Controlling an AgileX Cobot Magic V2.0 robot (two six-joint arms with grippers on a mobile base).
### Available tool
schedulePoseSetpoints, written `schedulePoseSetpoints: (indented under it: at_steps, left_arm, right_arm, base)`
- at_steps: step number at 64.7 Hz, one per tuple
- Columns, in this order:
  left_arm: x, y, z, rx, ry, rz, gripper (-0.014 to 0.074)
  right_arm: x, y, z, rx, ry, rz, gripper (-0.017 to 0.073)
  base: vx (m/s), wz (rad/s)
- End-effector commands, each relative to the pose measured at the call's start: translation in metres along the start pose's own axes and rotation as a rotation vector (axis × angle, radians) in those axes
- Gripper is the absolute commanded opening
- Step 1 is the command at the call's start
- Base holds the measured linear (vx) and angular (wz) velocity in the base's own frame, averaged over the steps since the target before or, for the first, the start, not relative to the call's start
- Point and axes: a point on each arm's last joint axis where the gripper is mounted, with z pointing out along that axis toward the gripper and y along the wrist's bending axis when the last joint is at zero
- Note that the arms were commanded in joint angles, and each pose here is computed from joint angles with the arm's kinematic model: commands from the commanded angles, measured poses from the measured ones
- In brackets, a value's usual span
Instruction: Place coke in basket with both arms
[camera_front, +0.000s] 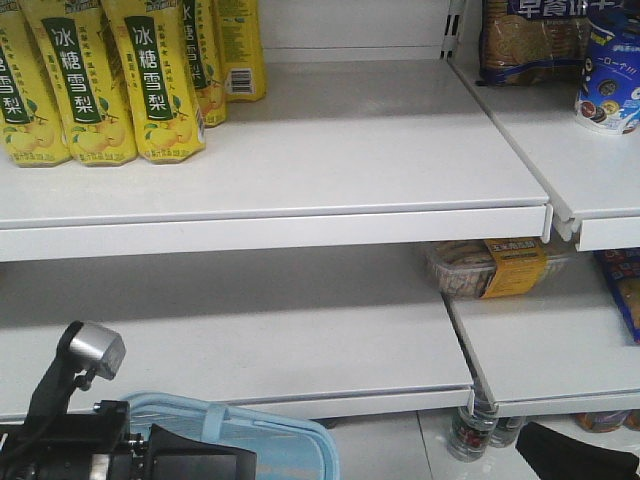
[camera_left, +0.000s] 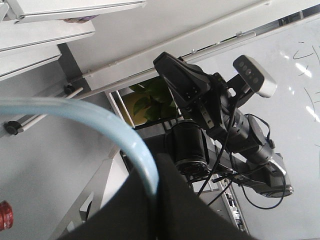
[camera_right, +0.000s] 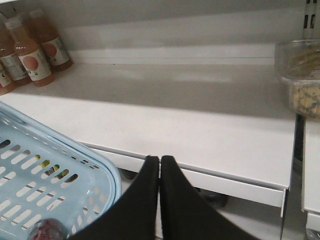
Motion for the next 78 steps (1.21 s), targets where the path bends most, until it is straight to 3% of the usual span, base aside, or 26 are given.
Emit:
schedulePoseSetpoints:
  at_steps: [1, 24, 33, 54, 66, 78]
  left_arm:
    - [-0.002, -0.033, -0.004, 0.28, 0.018, 0.023, -0.0007]
    - [0.006, -0.032, -0.006, 0.262, 0.051, 0.04, -0.0007]
    - [0.027, -0.037, -0.016, 0.281, 0.024, 0.065, -0.0007]
    - [0.064, -0.062, -0.041, 0.324, -0.118, 0.205, -0.0007]
    - [0.074, -0.079, -0.053, 0.41, -0.192, 0.303, -0.0007]
    - [0.078, -0.085, -0.058, 0.448, -0.227, 0.329, -0.0006]
  right_arm:
    - [-0.008, 0.003, 0.0, -0.015, -0.018, -0.007, -0.0004]
    - [-0.008, 0.003, 0.0, -0.015, -0.018, -0.007, -0.0004]
    - [-0.008, 0.003, 0.0, -0.014, -0.018, -0.007, -0.0004]
    - [-0.008, 0.003, 0.0, -0.015, -0.018, -0.007, -0.0004]
    - [-0.008, 0.003, 0.0, -0.015, -0.018, -0.007, -0.0004]
    - [-0.008, 0.003, 0.0, -0.015, -0.018, -0.007, -0.0004]
  base:
    - [0.0, 0.0]
    - [0.0, 0.0]
    - [0.0, 0.0]
    - [0.0, 0.0]
    - [0.0, 0.0]
    - [0.0, 0.0]
